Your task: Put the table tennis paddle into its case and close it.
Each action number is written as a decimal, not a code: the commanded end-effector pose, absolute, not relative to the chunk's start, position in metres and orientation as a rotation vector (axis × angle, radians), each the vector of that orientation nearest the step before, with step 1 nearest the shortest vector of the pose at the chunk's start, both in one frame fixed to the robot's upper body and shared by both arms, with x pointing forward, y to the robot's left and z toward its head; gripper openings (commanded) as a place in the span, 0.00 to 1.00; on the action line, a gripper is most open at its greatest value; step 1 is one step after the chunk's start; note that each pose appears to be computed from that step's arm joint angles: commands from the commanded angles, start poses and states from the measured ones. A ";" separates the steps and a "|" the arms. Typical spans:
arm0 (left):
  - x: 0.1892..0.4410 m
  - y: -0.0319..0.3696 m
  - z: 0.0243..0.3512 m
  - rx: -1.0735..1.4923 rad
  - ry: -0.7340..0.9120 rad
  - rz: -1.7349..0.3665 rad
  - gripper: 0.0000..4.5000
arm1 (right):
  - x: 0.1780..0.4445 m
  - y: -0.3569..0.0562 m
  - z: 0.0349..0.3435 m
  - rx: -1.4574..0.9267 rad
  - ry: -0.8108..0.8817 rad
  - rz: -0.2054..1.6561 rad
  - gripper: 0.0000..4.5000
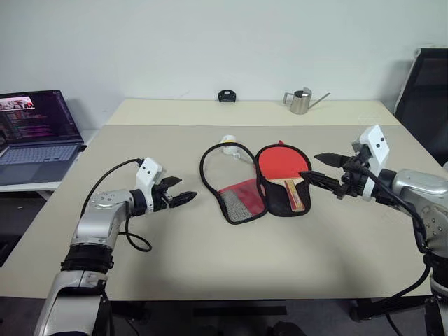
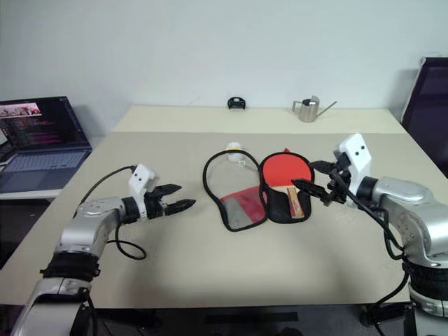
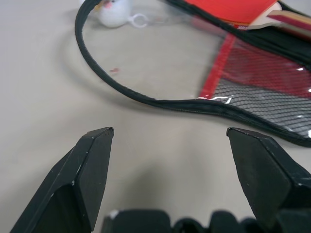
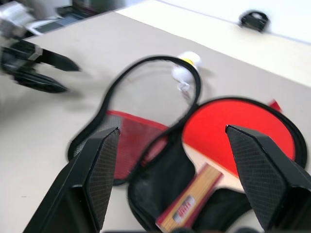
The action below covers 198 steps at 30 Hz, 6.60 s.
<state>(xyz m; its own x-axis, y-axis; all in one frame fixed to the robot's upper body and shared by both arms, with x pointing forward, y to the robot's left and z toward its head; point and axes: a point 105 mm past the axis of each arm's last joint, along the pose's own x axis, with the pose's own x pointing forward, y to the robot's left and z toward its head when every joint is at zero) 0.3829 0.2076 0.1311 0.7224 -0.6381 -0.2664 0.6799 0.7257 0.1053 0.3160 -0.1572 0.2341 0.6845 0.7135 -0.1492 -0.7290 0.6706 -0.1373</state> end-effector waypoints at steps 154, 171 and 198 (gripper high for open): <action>0.303 0.162 0.179 0.322 0.202 -1.309 0.91 | 0.341 -0.116 0.129 0.085 0.648 0.672 0.00; 0.274 0.149 0.167 0.374 0.254 -1.501 0.91 | 0.279 -0.133 0.101 0.046 0.804 0.713 0.00; 0.263 0.138 0.168 0.389 0.232 -1.574 0.91 | 0.273 -0.166 0.098 -0.072 0.855 0.687 0.00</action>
